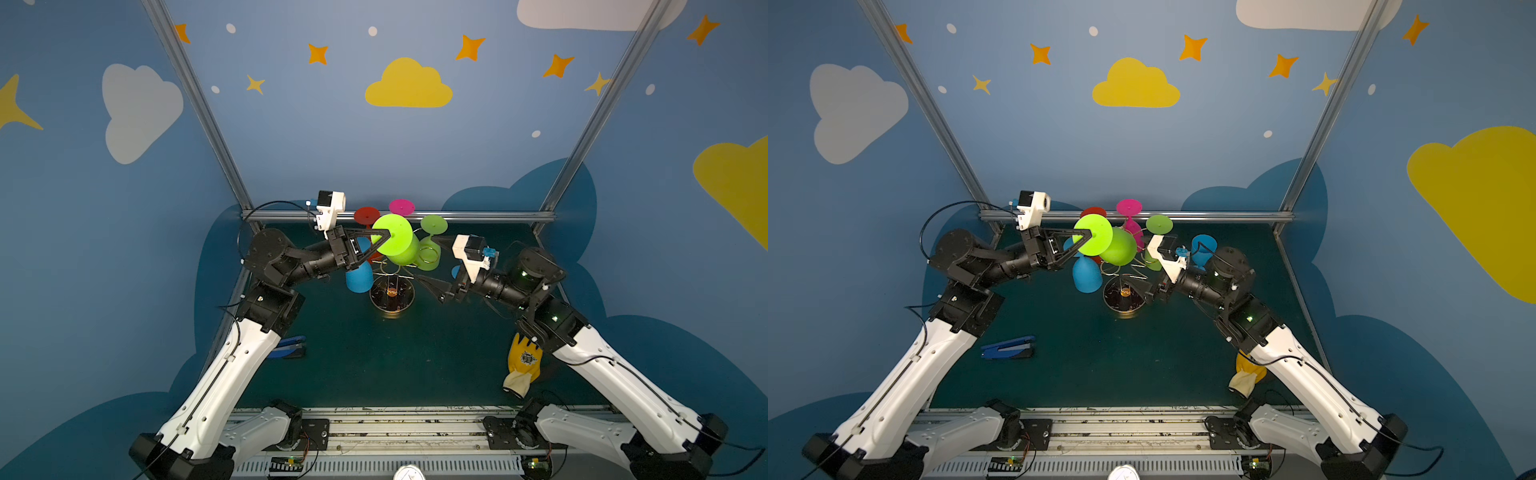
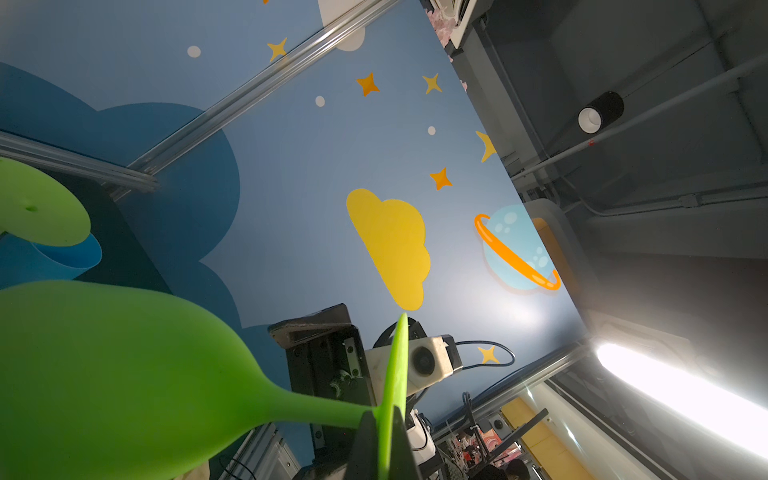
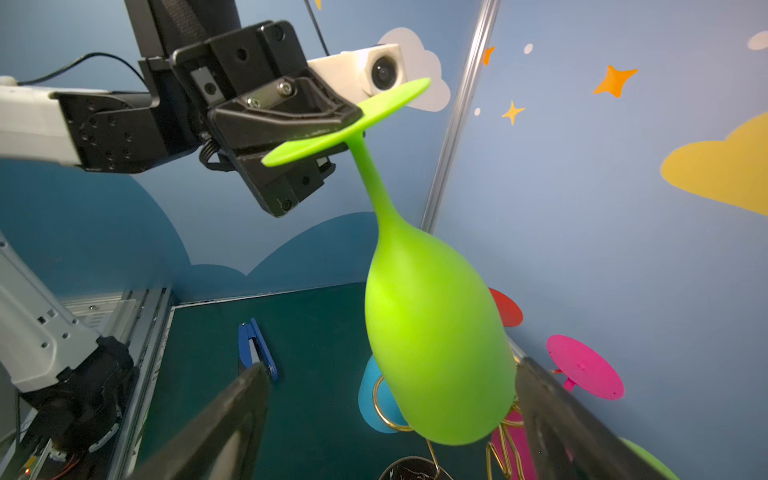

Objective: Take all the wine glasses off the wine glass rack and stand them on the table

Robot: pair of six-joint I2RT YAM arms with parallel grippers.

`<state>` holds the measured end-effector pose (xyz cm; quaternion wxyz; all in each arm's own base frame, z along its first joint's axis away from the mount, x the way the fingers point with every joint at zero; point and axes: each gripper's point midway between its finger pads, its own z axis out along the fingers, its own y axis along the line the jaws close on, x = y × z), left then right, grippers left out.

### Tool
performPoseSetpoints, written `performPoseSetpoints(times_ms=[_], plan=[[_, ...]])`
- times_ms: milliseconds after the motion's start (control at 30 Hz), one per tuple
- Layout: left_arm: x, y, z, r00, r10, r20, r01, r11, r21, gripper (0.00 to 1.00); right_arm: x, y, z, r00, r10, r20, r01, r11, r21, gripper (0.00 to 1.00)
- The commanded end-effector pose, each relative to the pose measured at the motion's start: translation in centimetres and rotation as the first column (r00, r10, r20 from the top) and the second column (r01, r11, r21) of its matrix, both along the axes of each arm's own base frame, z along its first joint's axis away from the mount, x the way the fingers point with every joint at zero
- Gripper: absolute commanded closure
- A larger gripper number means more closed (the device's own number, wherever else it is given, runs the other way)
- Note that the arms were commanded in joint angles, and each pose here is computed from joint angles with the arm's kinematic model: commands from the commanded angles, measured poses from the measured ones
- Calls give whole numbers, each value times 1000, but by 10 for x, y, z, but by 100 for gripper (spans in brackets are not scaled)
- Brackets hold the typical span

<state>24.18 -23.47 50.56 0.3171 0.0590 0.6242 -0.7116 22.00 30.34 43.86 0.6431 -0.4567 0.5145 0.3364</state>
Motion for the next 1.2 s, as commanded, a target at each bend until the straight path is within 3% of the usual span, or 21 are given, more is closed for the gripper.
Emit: performPoseSetpoints(times_ms=[0, 633, 733, 867, 1067, 1167], plan=[[-10, 6, 18, 999, 6, 45, -4, 999, -42, 97, 3, 12, 15, 995, 49, 84, -49, 999, 7, 8], [-14, 8, 18, 1000, -6, 26, 7, 998, -59, 97, 46, 53, 3, 998, 49, 33, -49, 999, -20, 9], [-15, 8, 19, 999, -3, 32, 5, 998, -59, 96, 42, 54, 2, 998, 58, 18, -58, 998, -27, 14], [-13, 8, 16, 1000, 2, 30, -1, 999, -48, 93, 37, 52, 2, 999, 51, 1, -51, 998, -33, 28], [-8, 9, 8, 998, 40, 55, -41, 999, 17, 73, 27, 44, -1, 997, 18, -74, -22, 998, -51, 52], [-5, 12, 2, 995, 73, 73, -77, 995, 57, 48, 26, 32, 0, 991, -32, -130, 26, 998, -53, 57]])
